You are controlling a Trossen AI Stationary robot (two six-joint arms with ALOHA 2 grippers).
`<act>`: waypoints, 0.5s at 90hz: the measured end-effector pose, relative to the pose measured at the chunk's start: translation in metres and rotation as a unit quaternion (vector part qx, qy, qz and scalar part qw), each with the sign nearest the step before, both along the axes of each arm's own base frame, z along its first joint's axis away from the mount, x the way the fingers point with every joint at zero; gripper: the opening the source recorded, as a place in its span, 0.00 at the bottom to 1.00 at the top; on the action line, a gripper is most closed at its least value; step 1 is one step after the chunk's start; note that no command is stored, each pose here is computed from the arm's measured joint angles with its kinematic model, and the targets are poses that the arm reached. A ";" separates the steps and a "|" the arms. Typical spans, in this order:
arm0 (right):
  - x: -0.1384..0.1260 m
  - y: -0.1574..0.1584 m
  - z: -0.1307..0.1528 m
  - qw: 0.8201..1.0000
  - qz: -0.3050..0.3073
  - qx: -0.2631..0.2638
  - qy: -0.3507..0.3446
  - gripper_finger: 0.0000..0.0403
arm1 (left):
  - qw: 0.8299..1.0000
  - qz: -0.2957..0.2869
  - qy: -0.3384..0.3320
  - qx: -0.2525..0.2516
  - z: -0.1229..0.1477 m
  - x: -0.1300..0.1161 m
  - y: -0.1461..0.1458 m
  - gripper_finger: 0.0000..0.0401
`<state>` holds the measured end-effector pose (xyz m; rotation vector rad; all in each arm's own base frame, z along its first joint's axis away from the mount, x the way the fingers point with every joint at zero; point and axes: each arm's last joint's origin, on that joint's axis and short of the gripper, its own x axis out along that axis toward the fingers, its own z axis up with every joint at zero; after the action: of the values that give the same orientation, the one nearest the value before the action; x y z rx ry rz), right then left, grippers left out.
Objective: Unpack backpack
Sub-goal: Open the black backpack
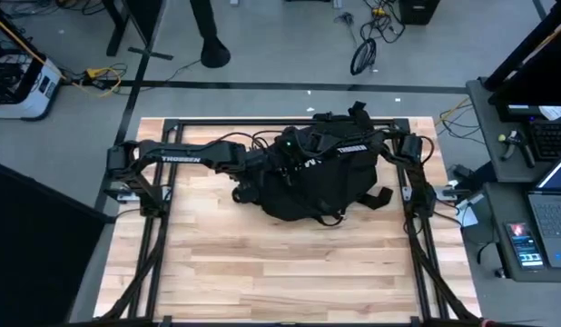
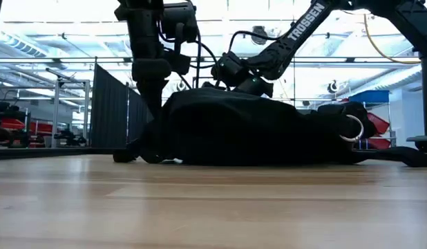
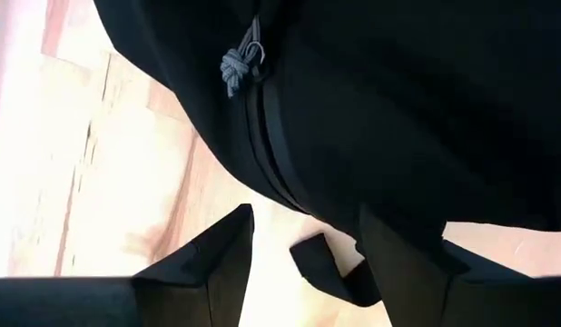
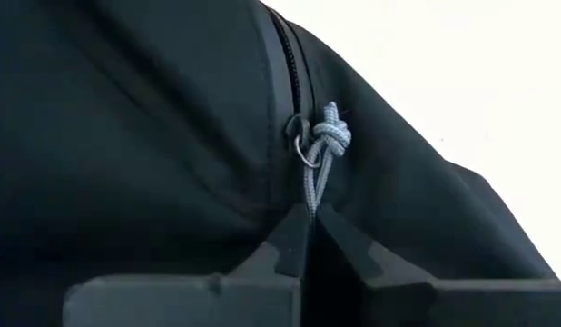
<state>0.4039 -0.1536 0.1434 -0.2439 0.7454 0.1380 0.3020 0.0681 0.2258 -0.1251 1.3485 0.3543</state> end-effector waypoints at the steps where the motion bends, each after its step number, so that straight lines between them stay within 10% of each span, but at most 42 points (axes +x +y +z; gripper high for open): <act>1: 0.000 0.000 0.001 1.000 0.000 0.000 0.000 0.00 | 1.000 0.000 0.000 0.000 0.000 0.000 0.000 0.47; 45: -0.047 -0.014 0.035 0.991 -0.005 -0.040 0.128 0.00 | 1.000 -0.002 0.027 -0.005 -0.026 -0.010 -0.006 0.47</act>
<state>0.3566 -0.1677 0.1787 -0.3015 1.0081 0.1307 0.2917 0.0622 0.1998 -0.1220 1.4033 0.3484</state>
